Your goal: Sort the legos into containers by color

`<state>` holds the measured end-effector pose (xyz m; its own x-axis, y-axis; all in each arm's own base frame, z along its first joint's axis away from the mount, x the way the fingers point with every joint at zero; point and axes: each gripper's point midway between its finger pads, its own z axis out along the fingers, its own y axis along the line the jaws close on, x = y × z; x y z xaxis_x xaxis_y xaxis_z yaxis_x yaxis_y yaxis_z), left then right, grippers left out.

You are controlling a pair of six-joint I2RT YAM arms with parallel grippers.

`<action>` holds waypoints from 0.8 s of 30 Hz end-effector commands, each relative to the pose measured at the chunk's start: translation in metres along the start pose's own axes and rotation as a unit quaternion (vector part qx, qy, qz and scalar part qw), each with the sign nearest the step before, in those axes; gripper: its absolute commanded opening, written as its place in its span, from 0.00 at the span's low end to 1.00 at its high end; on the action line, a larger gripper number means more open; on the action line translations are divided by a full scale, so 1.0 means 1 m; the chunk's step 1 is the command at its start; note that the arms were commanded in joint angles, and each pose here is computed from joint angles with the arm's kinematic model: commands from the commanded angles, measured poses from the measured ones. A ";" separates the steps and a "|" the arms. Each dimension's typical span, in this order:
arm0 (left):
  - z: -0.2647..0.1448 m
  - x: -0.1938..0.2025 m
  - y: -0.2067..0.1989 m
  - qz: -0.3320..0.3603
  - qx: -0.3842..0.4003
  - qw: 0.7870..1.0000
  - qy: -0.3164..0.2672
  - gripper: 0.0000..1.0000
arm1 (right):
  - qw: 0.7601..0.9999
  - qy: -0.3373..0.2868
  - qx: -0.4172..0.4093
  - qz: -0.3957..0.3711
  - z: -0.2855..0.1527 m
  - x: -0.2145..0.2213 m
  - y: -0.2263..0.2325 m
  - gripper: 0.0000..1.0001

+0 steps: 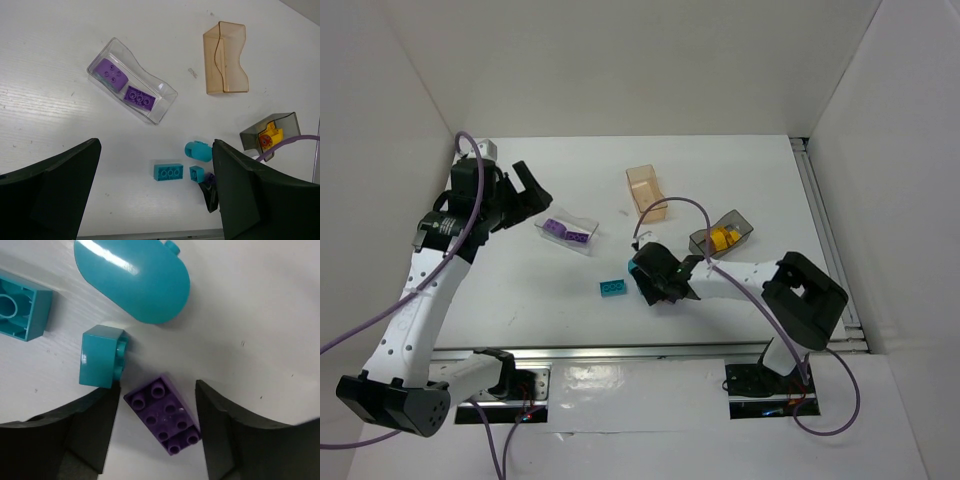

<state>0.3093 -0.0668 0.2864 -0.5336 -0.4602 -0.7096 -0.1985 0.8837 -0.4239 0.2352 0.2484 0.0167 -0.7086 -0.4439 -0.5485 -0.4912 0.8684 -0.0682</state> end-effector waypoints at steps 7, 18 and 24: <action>0.001 -0.001 -0.005 0.009 0.015 1.000 -0.006 1.00 | 1.000 -0.014 -0.024 0.006 -0.008 -0.010 0.010 0.34; -0.001 -0.004 -0.004 0.009 0.012 1.000 -0.013 1.00 | 0.994 -0.089 -0.053 0.033 -0.056 -0.068 0.019 0.34; -0.001 -0.005 -0.002 0.004 0.007 1.000 -0.016 1.00 | 0.981 -0.170 -0.083 0.040 -0.068 -0.152 0.044 0.34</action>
<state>0.3087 -0.0672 0.2819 -0.5412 -0.4602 -0.7038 -0.2024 0.8836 -0.4222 0.2610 0.3013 0.1112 -0.6308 -0.3205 -0.7067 -0.5122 0.8561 0.0689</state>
